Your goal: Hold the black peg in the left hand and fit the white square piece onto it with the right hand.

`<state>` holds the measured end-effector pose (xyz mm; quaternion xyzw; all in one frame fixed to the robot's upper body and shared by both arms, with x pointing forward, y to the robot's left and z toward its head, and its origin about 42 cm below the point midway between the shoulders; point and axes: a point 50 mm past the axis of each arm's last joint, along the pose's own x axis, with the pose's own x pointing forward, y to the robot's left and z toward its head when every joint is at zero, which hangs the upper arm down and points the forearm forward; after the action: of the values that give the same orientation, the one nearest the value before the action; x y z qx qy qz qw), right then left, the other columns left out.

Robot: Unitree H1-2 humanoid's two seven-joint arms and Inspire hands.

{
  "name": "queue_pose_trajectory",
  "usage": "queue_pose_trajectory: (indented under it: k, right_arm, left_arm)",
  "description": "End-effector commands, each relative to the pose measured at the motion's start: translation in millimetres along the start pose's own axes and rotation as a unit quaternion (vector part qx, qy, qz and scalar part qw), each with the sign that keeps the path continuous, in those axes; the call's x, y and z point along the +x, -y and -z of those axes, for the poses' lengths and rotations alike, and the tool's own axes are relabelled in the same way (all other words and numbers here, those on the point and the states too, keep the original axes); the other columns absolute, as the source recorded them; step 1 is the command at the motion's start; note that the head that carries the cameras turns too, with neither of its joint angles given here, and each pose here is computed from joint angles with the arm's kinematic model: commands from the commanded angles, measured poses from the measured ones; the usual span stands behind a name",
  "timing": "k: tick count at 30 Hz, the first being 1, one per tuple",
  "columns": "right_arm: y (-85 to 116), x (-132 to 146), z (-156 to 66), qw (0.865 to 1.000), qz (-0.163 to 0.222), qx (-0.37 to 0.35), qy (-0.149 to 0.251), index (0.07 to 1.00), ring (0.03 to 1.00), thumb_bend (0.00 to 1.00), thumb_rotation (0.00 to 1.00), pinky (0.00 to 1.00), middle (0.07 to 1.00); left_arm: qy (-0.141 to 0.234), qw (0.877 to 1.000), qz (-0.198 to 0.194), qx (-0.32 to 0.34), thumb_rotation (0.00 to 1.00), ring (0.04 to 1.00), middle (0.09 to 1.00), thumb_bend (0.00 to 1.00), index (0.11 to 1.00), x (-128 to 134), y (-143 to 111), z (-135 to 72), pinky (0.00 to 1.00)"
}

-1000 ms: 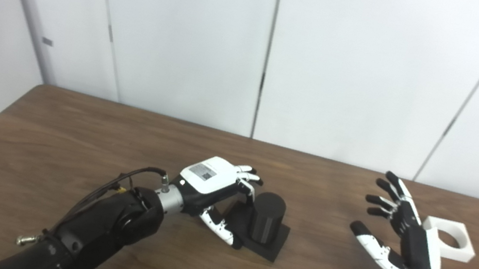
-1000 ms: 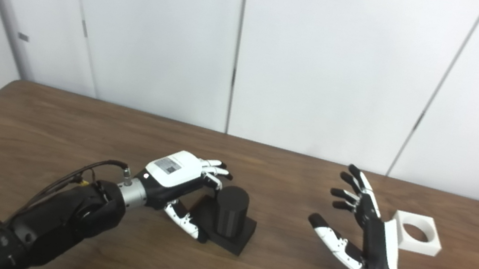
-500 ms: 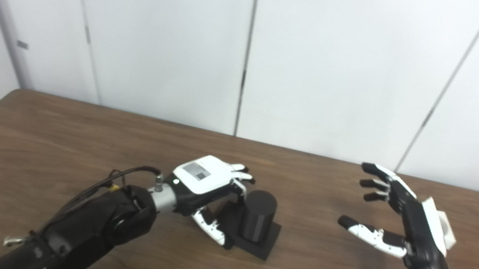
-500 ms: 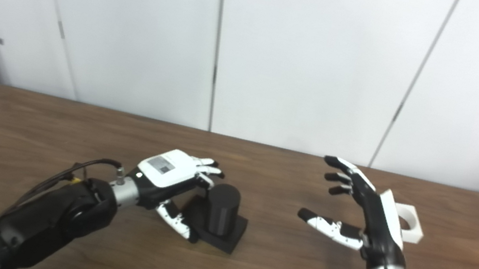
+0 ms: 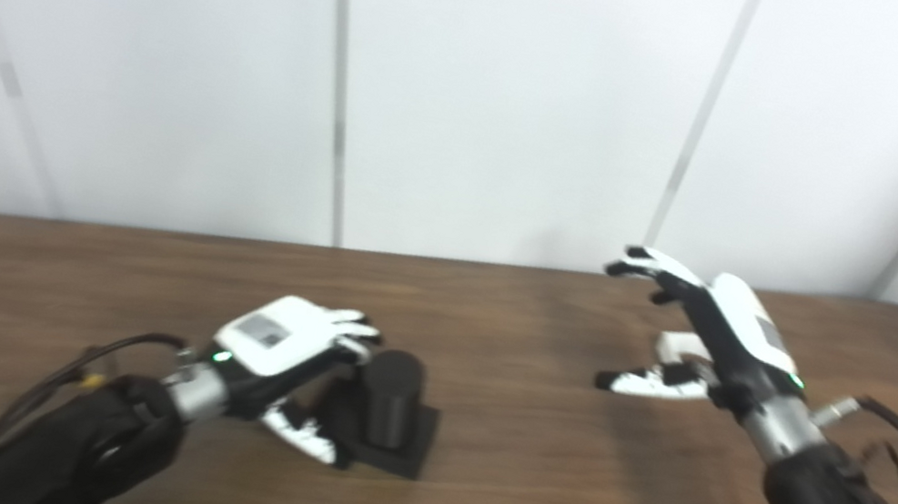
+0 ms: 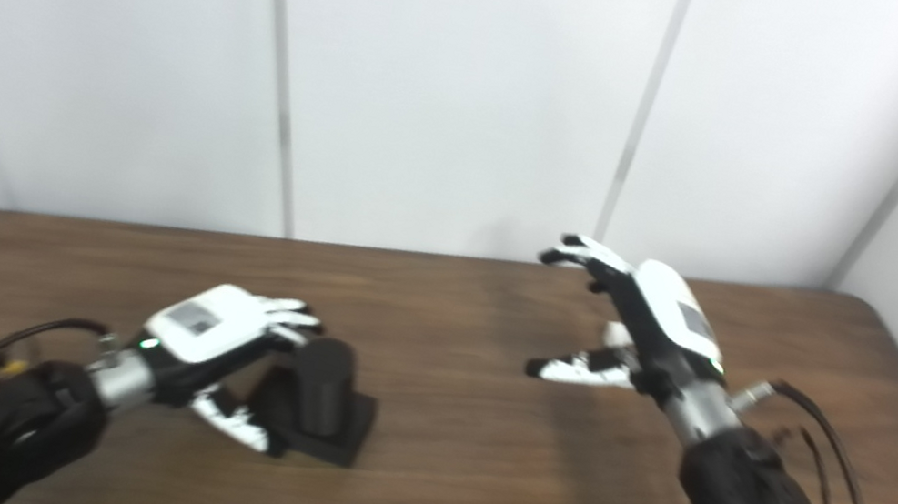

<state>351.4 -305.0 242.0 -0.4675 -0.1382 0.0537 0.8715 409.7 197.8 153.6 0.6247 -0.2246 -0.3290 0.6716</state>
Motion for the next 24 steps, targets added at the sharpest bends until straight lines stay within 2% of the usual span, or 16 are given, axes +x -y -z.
queue_pose_trajectory:
  k: [1,6,13,17,24]
  right_arm:
    - [24,11,-13,0.999,0.014,-0.033,0.016,0.812,0.899,0.69,0.19,0.71,0.935]
    - [37,19,-7,0.998,-0.013,-0.065,-0.008,0.874,0.914,0.81,0.28,0.74,0.963]
    - [53,28,-2,0.994,-0.020,-0.106,-0.029,0.896,0.926,0.85,0.31,0.79,0.962]
    - [63,35,1,0.989,-0.042,-0.135,-0.052,0.908,0.942,0.91,0.31,0.80,0.983]
    - [67,42,6,0.988,-0.051,-0.135,-0.062,0.931,0.925,0.96,0.34,0.81,0.972]
  left_arm:
    - [0.010,0.994,0.111,0.018,0.08,0.920,0.878,0.52,0.492,-32,48,0,0.84]
    - [0.011,0.994,0.108,0.012,0.07,0.913,0.875,0.52,0.492,-40,49,5,0.83]
    - [0.005,0.994,0.106,0.006,0.07,0.894,0.856,0.52,0.491,-46,52,9,0.83]
    - [0.012,0.995,0.096,0.009,0.07,0.879,0.845,0.52,0.491,-49,53,11,0.80]
    - [0.017,0.995,0.095,0.003,0.06,0.871,0.841,0.52,0.490,-52,52,13,0.81]
